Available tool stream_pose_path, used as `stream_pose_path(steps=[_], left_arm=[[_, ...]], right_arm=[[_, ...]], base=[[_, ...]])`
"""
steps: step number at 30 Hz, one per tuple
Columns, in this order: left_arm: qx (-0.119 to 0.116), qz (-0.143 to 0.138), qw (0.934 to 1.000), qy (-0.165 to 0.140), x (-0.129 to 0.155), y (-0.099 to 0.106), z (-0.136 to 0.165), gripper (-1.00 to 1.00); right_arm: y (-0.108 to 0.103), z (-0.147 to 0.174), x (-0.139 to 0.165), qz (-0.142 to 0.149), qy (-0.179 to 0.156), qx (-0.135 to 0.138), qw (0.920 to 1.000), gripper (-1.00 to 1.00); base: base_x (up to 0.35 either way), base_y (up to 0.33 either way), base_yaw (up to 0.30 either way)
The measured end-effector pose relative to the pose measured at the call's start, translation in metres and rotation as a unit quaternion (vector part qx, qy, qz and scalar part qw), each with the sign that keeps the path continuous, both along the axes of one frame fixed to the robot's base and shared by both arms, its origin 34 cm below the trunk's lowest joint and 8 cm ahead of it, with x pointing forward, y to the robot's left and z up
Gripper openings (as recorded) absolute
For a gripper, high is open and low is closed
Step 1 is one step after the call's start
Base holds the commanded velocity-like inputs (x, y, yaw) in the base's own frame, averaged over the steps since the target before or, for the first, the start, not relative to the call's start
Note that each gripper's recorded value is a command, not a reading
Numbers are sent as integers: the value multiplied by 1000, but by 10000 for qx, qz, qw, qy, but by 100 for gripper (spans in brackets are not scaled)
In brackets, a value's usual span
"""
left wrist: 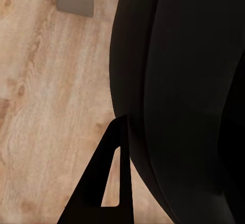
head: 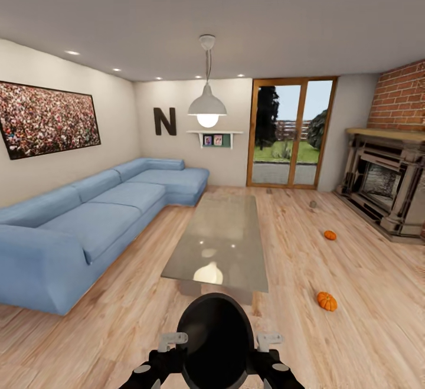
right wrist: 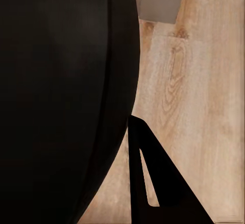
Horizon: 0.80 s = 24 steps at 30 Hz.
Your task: Place each of the two pumpkins and all three candles from the living room inside a cabinet in the living room (use any cabinet), then make sure every cabinet is closed, and position the cauldron so it is next to a table in the living room.
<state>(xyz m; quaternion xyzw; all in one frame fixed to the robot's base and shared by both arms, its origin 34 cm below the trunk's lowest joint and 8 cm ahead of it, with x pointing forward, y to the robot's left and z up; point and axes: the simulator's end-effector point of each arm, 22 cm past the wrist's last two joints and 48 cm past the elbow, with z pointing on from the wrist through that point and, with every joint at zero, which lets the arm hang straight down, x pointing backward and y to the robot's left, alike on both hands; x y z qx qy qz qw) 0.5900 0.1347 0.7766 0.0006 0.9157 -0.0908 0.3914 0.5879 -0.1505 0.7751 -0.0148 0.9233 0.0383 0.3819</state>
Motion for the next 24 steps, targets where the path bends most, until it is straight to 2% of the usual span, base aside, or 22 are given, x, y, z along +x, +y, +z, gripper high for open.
stream_pose_path(steps=[14, 24], left_arm=[[-3, 6, 10000, 72, -3, 0, -7, -100], [-2, 4, 10000, 78, -3, 0, -8, -100]], right_arm=[[0, -7, -3, 4, 72, -3, 10000, -100], [0, -8, -3, 3, 78, -1, 10000, -100]], base=[[0, 0, -190], [33, 0, -18]])
